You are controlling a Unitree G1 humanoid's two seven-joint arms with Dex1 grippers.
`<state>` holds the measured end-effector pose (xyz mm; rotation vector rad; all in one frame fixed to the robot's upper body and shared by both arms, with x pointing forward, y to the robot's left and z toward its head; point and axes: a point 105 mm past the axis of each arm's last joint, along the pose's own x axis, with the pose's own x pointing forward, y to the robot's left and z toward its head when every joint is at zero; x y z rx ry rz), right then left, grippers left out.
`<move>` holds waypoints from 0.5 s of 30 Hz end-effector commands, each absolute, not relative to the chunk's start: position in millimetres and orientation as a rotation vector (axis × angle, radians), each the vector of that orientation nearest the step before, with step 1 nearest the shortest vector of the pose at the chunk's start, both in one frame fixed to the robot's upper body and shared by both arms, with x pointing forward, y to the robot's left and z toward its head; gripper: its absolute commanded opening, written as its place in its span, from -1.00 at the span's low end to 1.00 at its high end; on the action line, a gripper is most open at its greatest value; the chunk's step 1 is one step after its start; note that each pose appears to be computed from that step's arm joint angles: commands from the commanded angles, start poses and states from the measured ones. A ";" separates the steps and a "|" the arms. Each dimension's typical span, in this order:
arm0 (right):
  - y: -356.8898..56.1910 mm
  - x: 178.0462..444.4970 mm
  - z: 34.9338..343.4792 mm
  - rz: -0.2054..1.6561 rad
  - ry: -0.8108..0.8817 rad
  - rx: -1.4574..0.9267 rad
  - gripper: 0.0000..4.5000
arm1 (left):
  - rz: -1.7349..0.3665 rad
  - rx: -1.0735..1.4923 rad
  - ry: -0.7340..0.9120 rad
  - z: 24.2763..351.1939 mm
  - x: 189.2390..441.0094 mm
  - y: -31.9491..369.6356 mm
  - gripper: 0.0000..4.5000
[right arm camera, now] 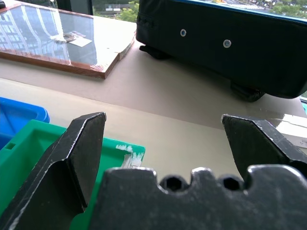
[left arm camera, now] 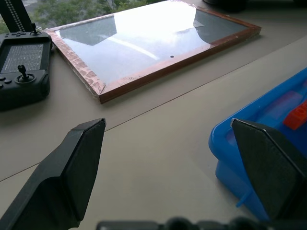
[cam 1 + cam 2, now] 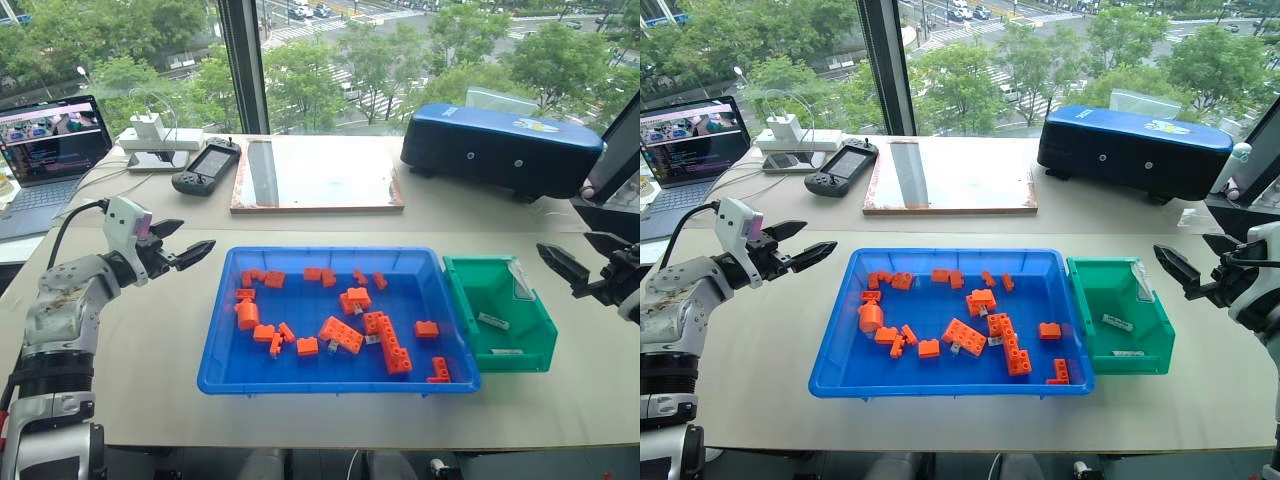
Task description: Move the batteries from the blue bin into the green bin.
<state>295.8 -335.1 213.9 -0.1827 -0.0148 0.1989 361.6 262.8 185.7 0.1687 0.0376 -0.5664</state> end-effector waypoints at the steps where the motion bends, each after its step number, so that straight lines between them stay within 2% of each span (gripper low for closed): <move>1: -332.3 294.6 231.3 0.213 -0.065 -0.227 0.99 | -0.645 0.175 -0.052 223.6 359.4 248.0 1.00; 2: -328.8 294.1 234.6 0.232 -0.057 -0.242 0.99 | -0.713 0.173 -0.089 243.3 357.5 236.5 1.00; 4: -321.9 293.3 241.6 0.263 -0.047 -0.277 0.99 | -0.821 0.188 -0.103 263.1 351.7 219.7 1.00; 7: -300.8 296.8 247.9 0.331 0.040 -0.373 0.99 | -0.993 0.219 -0.028 260.9 337.9 198.0 1.00; 10: -256.1 294.0 255.7 0.507 0.109 -0.457 0.99 | -1.188 0.282 0.107 245.2 315.2 176.6 1.00; 12: -231.2 292.8 257.8 0.593 0.141 -0.480 0.99 | -1.259 0.280 0.131 244.6 307.0 168.5 1.00; 15: -171.3 285.0 247.7 0.822 0.219 -0.484 0.99 | -1.351 0.320 0.166 237.6 297.8 158.1 1.00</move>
